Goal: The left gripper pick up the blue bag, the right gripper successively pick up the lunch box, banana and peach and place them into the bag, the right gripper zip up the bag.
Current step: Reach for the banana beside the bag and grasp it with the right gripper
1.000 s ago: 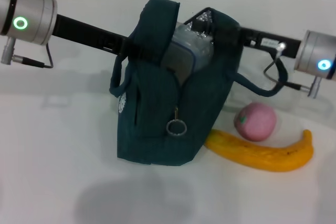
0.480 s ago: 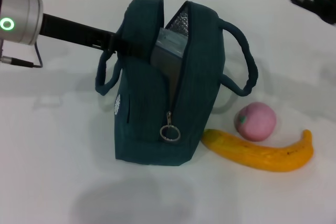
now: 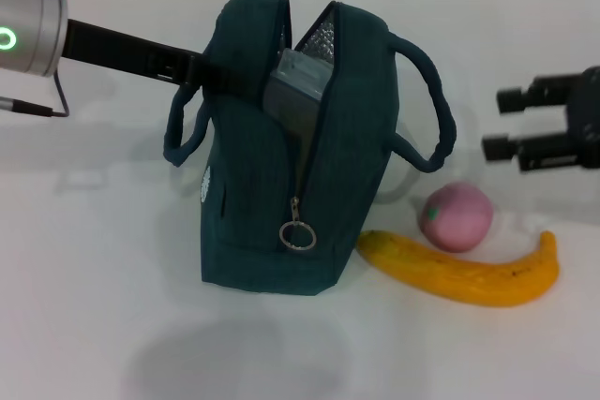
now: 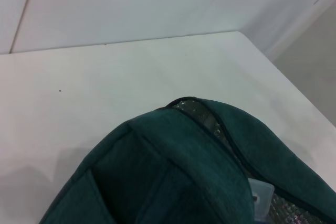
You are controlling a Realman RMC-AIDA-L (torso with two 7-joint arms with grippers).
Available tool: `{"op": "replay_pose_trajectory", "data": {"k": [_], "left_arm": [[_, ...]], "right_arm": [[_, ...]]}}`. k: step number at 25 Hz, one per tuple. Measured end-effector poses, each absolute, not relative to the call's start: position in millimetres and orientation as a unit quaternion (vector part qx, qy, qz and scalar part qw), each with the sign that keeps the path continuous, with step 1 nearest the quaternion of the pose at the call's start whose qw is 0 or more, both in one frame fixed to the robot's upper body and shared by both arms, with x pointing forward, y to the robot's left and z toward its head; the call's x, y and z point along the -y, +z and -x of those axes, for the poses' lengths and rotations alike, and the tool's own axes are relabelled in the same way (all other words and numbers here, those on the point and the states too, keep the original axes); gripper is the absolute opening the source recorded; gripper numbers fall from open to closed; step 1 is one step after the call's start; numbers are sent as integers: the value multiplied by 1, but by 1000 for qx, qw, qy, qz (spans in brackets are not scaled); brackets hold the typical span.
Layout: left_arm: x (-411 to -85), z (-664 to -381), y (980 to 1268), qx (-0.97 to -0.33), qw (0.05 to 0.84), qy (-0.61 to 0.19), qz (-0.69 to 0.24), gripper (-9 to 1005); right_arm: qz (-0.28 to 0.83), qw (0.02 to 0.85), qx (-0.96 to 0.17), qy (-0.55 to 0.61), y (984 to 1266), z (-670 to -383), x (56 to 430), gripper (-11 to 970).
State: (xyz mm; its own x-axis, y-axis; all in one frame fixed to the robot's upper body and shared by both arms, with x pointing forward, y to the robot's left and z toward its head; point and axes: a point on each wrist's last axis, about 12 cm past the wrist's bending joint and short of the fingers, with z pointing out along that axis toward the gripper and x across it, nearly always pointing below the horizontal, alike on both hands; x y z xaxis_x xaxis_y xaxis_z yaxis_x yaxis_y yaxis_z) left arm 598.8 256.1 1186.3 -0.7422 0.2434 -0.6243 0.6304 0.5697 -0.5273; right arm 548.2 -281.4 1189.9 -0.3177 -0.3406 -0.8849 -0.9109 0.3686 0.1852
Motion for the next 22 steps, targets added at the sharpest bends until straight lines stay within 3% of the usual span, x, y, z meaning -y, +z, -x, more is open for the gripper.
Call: {"op": "replay_pose_trajectory", "data": {"k": [9, 16, 22], "left_arm": [[-254, -600, 1186, -851, 254, -387, -250, 38], [-257, -603, 1188, -852, 262, -387, -235, 38], [-258, -604, 1190, -851, 265, -387, -235, 38]], "right_arm": [[507, 283, -783, 221, 1211, -549, 230, 709], [535, 253, -783, 191, 1227, -548, 192, 705], [545, 193, -800, 160, 1223, -557, 162, 701]]}}
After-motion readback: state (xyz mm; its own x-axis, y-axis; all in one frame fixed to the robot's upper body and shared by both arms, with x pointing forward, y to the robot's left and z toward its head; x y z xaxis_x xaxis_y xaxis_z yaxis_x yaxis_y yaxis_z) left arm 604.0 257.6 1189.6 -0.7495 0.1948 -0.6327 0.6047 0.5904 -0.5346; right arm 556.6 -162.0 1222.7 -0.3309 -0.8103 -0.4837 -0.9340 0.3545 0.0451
